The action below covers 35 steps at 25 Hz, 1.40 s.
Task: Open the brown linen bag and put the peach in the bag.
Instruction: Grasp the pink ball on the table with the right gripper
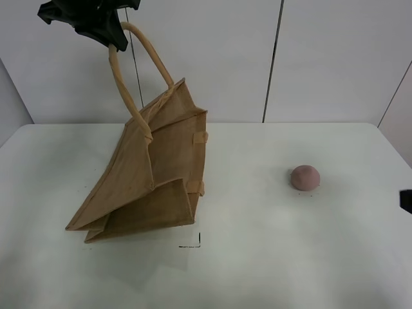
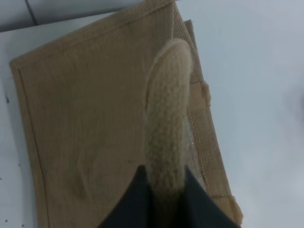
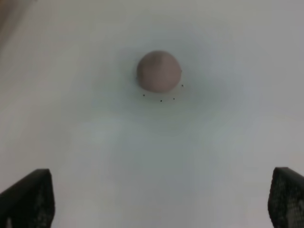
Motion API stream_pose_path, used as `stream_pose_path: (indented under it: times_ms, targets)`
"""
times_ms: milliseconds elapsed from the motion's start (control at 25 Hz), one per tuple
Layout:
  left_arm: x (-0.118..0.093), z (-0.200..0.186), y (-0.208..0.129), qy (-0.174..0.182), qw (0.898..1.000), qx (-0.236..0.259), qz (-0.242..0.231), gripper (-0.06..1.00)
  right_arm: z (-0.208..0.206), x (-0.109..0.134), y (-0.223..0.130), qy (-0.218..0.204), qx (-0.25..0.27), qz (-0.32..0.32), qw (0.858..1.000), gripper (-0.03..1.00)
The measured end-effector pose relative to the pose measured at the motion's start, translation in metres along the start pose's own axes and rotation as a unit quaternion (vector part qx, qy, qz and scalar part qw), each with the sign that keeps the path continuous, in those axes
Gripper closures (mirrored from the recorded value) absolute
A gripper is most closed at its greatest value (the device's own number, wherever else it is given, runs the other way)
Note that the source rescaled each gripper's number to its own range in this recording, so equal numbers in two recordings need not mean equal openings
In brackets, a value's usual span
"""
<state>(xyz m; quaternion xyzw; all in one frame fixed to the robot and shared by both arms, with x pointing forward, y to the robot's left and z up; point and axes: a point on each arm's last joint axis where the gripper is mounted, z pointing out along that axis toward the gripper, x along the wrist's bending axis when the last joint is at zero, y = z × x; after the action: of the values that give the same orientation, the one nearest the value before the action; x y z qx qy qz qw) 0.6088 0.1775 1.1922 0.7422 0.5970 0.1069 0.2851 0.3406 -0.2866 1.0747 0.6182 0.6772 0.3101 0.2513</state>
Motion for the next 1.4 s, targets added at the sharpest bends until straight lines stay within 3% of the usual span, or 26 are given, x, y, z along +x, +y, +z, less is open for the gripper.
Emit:
stream_pose_path:
  times_ms: [120,320,560,680,880,1040,1400]
  targets:
    - [0.000,0.000,0.000,-0.002,1.000,0.000,0.001,0.94,0.044,-0.003,0.035,-0.001,0.063,0.007,0.998,-0.03]
    - [0.000,0.000,0.000,-0.002,1.000,0.000,0.001,0.94,0.153,-0.011,0.079,-0.001,0.197,0.017,0.980,-0.03]
    - [0.000,0.000,0.000,-0.002,1.000,0.000,0.001,0.94,0.261,-0.017,0.116,0.008,0.280,0.028,0.960,-0.03]
    - [0.000,0.000,0.000,-0.002,1.000,0.000,0.001,0.94,0.297,-0.014,0.122,0.015,0.300,0.027,0.953,-0.03]
    - [0.000,0.000,0.000,-0.002,1.000,0.000,0.001,0.94,0.337,-0.001,0.121,0.025,0.310,0.019,0.950,-0.03]
    - [0.000,0.000,0.000,-0.002,1.000,0.000,0.001,0.94,0.357,-0.006,0.104,0.005,0.335,0.046,0.941,-0.03]
    - [0.000,0.000,0.000,-0.002,1.000,0.000,0.001,0.94,0.361,-0.012,0.098,-0.016,0.351,0.045,0.935,-0.03]
